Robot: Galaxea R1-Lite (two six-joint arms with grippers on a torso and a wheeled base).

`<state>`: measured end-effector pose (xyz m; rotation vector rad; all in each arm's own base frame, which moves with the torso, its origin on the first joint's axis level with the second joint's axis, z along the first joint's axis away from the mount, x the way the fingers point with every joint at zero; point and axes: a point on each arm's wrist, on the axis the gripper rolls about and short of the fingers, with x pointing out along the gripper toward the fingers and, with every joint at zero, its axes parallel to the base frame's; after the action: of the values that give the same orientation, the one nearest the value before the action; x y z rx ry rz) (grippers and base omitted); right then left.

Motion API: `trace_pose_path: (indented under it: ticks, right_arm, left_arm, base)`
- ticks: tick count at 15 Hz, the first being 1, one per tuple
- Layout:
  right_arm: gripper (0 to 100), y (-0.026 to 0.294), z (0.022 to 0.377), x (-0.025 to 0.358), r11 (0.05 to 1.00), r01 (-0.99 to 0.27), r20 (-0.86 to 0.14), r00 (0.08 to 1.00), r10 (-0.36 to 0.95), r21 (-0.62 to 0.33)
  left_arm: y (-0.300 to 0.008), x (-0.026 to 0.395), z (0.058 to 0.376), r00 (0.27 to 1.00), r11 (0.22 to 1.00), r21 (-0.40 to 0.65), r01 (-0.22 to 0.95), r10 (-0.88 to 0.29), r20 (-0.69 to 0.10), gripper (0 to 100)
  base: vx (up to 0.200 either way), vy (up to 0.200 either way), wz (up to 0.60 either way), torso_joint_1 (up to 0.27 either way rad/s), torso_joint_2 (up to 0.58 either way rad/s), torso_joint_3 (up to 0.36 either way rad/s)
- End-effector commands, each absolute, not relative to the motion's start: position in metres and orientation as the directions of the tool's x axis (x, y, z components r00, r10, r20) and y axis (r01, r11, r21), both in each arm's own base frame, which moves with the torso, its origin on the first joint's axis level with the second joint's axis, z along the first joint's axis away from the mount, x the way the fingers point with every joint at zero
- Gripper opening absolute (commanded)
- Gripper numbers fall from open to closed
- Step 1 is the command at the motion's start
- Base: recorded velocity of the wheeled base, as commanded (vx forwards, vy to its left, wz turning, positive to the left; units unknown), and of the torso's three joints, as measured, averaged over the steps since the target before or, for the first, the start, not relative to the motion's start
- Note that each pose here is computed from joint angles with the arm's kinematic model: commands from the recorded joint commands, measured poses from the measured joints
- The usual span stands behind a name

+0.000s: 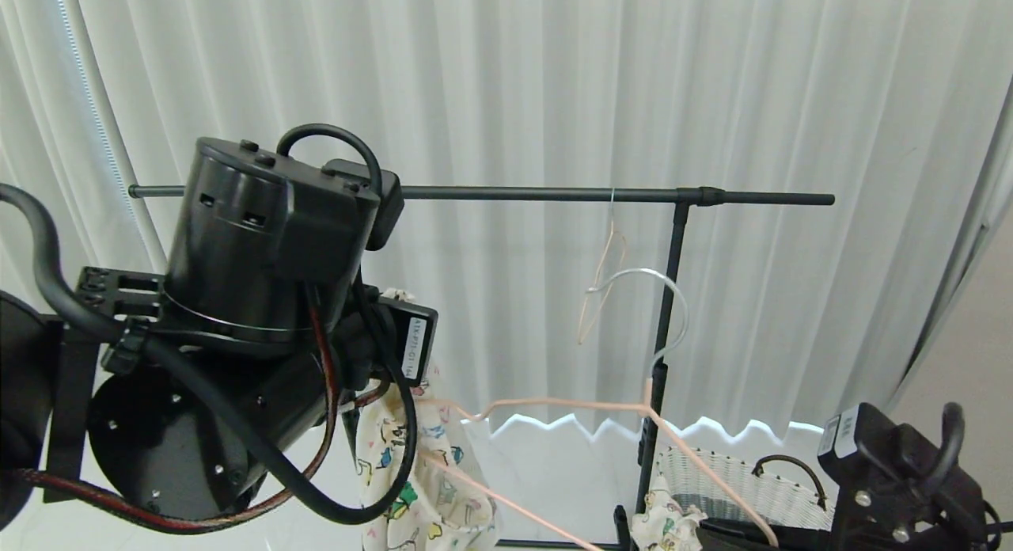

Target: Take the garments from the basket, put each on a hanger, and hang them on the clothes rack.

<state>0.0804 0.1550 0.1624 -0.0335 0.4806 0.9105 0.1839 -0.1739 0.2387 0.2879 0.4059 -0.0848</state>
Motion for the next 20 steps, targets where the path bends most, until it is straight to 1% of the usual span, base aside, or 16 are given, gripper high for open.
trace_pose_path:
  ticks: [1, 2, 3, 6, 9, 11, 14, 16, 17, 18, 20]
  right_arm:
    - [0, 0.156, 0.173, 0.081, 0.615, -0.766, -0.374, 0.524, 0.765, 0.184]
    - [0, 0.157, 0.175, 0.081, 0.621, -0.762, -0.365, 0.533, 0.763, 0.184]
    - [0, 0.157, 0.176, 0.082, 0.638, -0.749, -0.361, 0.553, 0.751, 0.179]
    - [0, 0.156, 0.176, 0.083, 0.693, -0.690, -0.356, 0.607, 0.711, 0.207]
    - [0, 0.157, 0.173, 0.084, 0.701, -0.683, -0.368, 0.611, 0.701, 0.204]
    - [0, 0.163, 0.170, 0.086, 0.706, -0.679, -0.384, 0.609, 0.694, 0.200]
    - [0, 0.172, 0.168, 0.082, 0.673, -0.710, -0.379, 0.576, 0.725, 0.207]
    - [0, 0.180, 0.163, 0.085, 0.677, -0.706, -0.387, 0.577, 0.719, 0.207]
    - [0, 0.185, 0.164, 0.087, 0.672, -0.708, -0.360, 0.581, 0.729, 0.218]
    - [0, 0.191, 0.161, 0.089, 0.672, -0.708, -0.356, 0.583, 0.730, 0.217]
    - [0, 0.198, 0.154, 0.092, 0.682, -0.702, -0.367, 0.590, 0.719, 0.207]
  left_arm:
    - [-0.170, 0.181, 0.237, 0.904, 0.948, 0.283, 0.143, -0.009, -0.427, 0]
    - [-0.163, 0.180, 0.233, 0.882, 0.935, 0.324, 0.142, 0.029, -0.470, 0]
    - [-0.159, 0.180, 0.232, 0.866, 0.929, 0.345, 0.137, 0.057, -0.497, 0]
    - [-0.155, 0.183, 0.227, 0.831, 0.922, 0.366, 0.124, 0.106, -0.547, 0]
    - [-0.165, 0.193, 0.224, 0.804, 0.950, 0.305, 0.066, 0.131, -0.579, 0]
    - [-0.171, 0.192, 0.229, 0.789, 0.964, 0.263, 0.039, 0.132, -0.601, 0]
    - [-0.172, 0.191, 0.228, 0.780, 0.968, 0.248, 0.025, 0.136, -0.610, 0]
    - [-0.172, 0.190, 0.229, 0.781, 0.969, 0.244, 0.026, 0.133, -0.610, 0]
    - [-0.173, 0.190, 0.229, 0.782, 0.970, 0.242, 0.026, 0.131, -0.610, 0]
    - [-0.173, 0.190, 0.229, 0.782, 0.971, 0.238, 0.023, 0.131, -0.610, 0]
    - [-0.174, 0.189, 0.231, 0.785, 0.973, 0.229, 0.022, 0.125, -0.607, 0]
  base:
    - [0.000, 0.000, 0.00, 0.000, 0.00, 0.000]
    - [0.000, 0.000, 0.00, 0.000, 0.00, 0.000]
    - [0.000, 0.000, 0.00, 0.000, 0.00, 0.000]
    - [0.000, 0.000, 0.00, 0.000, 0.00, 0.000]
    - [0.000, 0.000, 0.00, 0.000, 0.00, 0.000]
    - [0.000, 0.000, 0.00, 0.000, 0.00, 0.000]
    - [0.000, 0.000, 0.00, 0.000, 0.00, 0.000]
    - [0.000, 0.000, 0.00, 0.000, 0.00, 0.000]
    - [0.000, 0.000, 0.00, 0.000, 0.00, 0.000]
    - [0.000, 0.000, 0.00, 0.000, 0.00, 0.000]
    - [0.000, 0.000, 0.00, 0.000, 0.00, 0.000]
